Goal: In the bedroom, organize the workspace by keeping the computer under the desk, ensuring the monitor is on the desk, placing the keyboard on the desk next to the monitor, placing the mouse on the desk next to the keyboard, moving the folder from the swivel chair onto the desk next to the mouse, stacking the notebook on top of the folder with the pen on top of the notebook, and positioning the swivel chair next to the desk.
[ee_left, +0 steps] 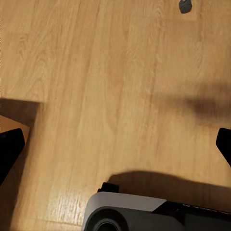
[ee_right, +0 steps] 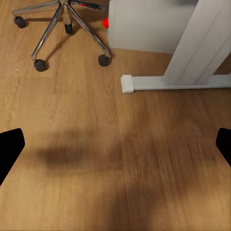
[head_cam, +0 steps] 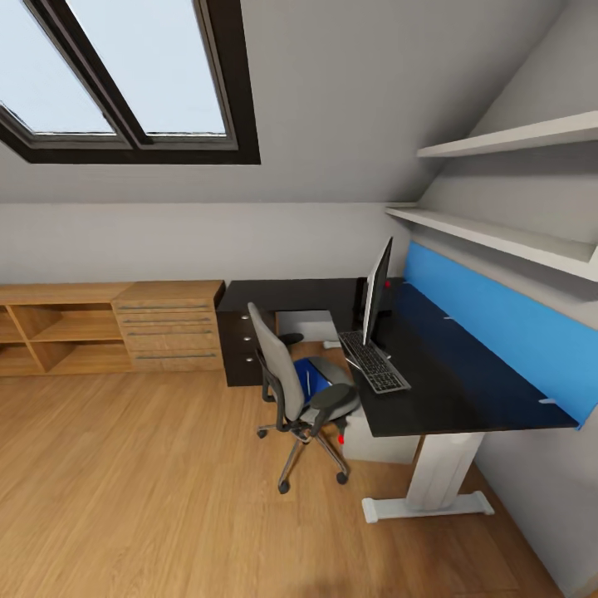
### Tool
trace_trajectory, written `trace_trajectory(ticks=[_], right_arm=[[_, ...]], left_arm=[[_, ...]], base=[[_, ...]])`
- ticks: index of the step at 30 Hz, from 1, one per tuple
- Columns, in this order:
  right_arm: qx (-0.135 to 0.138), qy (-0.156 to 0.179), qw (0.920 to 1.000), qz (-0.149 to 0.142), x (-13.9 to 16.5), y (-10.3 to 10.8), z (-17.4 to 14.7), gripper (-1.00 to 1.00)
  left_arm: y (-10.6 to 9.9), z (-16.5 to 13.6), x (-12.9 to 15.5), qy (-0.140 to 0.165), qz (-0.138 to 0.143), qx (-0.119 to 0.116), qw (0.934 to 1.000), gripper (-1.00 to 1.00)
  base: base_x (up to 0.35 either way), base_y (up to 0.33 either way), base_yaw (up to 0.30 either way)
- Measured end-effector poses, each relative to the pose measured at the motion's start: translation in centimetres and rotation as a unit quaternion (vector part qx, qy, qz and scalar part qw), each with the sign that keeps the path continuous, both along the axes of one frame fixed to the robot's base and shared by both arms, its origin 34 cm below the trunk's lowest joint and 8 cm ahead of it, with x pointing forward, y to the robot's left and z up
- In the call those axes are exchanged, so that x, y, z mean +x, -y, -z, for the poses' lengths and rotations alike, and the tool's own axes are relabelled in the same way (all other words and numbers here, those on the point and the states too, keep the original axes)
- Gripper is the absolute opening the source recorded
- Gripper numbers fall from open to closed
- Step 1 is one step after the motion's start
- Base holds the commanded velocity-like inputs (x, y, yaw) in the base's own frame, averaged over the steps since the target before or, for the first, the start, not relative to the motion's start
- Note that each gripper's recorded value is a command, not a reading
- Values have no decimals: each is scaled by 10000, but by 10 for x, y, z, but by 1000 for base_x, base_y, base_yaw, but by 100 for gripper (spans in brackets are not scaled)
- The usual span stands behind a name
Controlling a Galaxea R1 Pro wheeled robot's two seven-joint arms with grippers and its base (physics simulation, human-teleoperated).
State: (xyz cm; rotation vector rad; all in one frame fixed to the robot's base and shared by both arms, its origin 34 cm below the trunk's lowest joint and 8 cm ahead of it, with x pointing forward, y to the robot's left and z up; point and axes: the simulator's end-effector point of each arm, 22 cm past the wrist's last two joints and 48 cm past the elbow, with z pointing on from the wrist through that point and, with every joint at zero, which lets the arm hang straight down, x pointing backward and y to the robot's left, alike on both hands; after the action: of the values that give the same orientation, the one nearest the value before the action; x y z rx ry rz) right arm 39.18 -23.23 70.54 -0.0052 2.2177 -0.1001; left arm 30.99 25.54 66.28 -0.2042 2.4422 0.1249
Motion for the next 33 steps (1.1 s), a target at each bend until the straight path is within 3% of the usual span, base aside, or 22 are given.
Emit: trace_trajectory(ticks=[33], right_arm=[[-12, -2, 10000, -9, 11, 1, 29, 100]], left_arm=[[-1, 29, 12, -2, -14, 12, 10000, 100]], base=[[0, 0, 0]])
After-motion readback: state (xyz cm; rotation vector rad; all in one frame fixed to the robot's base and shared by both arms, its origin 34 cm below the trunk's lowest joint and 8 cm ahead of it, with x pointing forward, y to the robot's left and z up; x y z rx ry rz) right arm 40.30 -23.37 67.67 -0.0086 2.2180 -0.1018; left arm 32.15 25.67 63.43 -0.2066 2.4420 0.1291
